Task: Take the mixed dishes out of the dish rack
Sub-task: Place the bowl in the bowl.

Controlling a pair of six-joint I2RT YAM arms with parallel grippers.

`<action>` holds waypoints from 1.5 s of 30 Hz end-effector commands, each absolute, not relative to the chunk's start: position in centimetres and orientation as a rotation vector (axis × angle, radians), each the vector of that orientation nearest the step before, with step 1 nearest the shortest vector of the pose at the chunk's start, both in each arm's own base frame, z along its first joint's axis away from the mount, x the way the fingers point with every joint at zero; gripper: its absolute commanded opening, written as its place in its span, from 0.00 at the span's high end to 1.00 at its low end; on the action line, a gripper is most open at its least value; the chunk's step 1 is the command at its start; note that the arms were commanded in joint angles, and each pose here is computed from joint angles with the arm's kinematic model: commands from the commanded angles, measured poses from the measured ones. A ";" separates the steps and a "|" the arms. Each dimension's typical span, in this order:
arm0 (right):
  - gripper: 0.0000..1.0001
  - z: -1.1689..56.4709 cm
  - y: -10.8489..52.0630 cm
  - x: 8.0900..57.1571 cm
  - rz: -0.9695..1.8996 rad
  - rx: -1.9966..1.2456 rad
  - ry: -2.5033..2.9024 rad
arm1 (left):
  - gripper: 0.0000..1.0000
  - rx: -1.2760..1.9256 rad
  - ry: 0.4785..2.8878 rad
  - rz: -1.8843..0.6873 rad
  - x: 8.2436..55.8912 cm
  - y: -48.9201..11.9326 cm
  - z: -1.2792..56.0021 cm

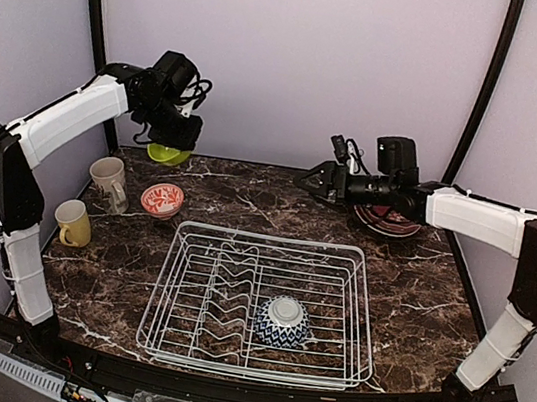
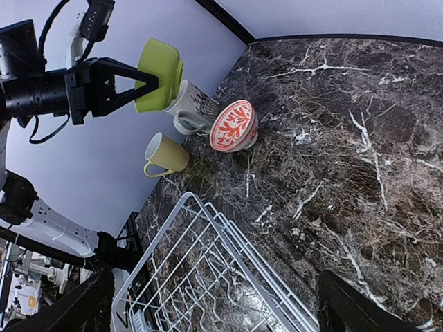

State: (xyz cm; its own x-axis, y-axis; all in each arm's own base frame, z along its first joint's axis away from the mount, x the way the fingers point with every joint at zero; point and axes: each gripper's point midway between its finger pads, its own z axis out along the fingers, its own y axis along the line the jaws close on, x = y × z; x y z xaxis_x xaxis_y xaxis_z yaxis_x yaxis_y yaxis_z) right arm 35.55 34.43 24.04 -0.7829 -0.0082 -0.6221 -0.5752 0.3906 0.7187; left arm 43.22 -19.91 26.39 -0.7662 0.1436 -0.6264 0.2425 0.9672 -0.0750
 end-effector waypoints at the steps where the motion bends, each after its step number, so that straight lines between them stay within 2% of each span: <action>1: 0.01 25.9 34.0 35.9 1.315 -0.522 2.115 | 0.99 0.267 2.536 -0.051 44.1 -15.9 24.5; 11: 0.01 24.8 33.3 36.5 1.249 -0.463 2.171 | 0.99 0.235 2.653 -0.285 44.8 -17.1 19.1; 16: 0.01 24.6 34.0 36.9 1.284 -0.462 2.176 | 0.99 0.229 2.746 -0.224 45.0 -16.8 15.2; 26: 0.01 25.3 33.9 36.7 1.276 -0.468 2.171 | 0.99 0.250 2.795 -0.056 44.1 -15.7 12.3; 28: 0.01 25.3 33.8 36.6 1.272 -0.470 2.178 | 0.95 0.252 2.799 -0.026 44.2 -15.4 12.0; 32: 0.01 25.0 33.8 36.0 1.241 -0.498 2.197 | 0.77 0.267 2.808 -0.022 44.2 -15.4 11.5; 35: 0.01 25.0 34.1 35.3 1.149 -0.561 2.215 | 0.70 0.274 2.812 -0.033 44.1 -15.5 11.5; 40: 0.01 23.6 35.1 32.1 0.920 -0.768 2.298 | 0.58 0.276 2.795 -0.038 43.7 -15.6 12.8; 45: 0.01 20.6 35.7 26.9 0.694 -1.034 2.388 | 0.45 0.302 2.685 -0.118 42.6 -16.6 16.5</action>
